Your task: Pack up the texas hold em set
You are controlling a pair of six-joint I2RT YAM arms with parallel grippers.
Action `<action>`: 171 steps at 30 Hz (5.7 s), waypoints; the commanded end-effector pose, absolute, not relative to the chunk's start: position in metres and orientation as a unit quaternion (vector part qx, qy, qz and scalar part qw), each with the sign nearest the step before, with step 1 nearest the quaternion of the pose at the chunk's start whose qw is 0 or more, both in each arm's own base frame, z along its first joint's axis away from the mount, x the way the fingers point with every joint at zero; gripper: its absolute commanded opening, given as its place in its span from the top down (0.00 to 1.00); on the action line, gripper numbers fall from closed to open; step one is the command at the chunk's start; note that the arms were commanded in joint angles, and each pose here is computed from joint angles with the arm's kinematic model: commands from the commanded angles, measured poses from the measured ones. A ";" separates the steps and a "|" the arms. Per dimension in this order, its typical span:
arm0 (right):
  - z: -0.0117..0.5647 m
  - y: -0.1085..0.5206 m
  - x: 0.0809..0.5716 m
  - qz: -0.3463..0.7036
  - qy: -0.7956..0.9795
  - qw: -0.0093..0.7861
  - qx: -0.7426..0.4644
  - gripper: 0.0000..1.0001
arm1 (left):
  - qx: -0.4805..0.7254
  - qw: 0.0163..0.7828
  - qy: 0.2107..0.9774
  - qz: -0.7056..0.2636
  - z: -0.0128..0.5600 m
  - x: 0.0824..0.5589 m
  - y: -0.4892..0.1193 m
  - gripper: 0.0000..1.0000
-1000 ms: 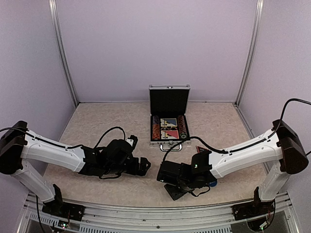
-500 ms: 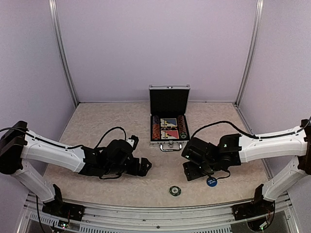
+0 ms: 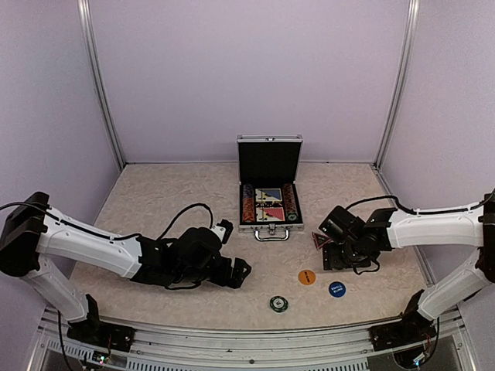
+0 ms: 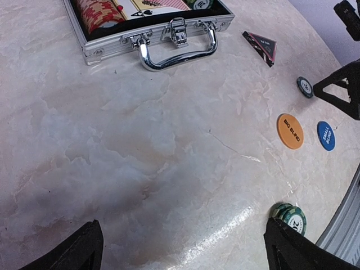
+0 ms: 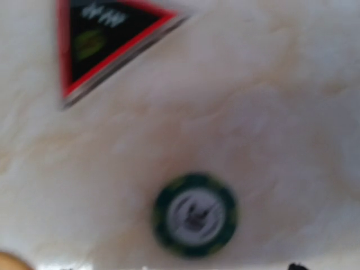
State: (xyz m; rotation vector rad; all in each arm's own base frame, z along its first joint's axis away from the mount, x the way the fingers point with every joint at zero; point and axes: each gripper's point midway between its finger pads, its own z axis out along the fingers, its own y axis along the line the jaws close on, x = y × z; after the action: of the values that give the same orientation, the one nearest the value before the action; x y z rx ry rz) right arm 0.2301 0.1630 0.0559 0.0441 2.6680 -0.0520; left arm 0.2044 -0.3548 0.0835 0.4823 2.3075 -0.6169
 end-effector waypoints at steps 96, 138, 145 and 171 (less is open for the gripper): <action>-0.015 0.137 0.199 -0.044 0.990 0.138 -0.001 0.47 | 0.172 0.352 0.892 -0.225 0.077 0.218 -0.346 0.01; 0.064 0.254 0.197 0.008 0.967 0.221 -0.129 0.60 | 0.168 0.352 0.894 -0.220 0.077 0.220 -0.342 0.01; 0.075 0.308 0.175 0.034 0.956 0.228 -0.179 0.59 | 0.163 0.352 0.896 -0.218 0.076 0.221 -0.340 0.01; 0.056 0.349 0.114 0.044 0.950 0.199 -0.236 0.60 | 0.136 0.361 0.896 -0.219 0.082 0.225 -0.323 0.01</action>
State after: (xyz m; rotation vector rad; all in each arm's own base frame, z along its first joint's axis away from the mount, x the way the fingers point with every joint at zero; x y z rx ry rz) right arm 0.1200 0.3583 0.0677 -0.6712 2.6300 0.1636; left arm 0.2233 -0.3273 0.0783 0.3758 2.3179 -0.5579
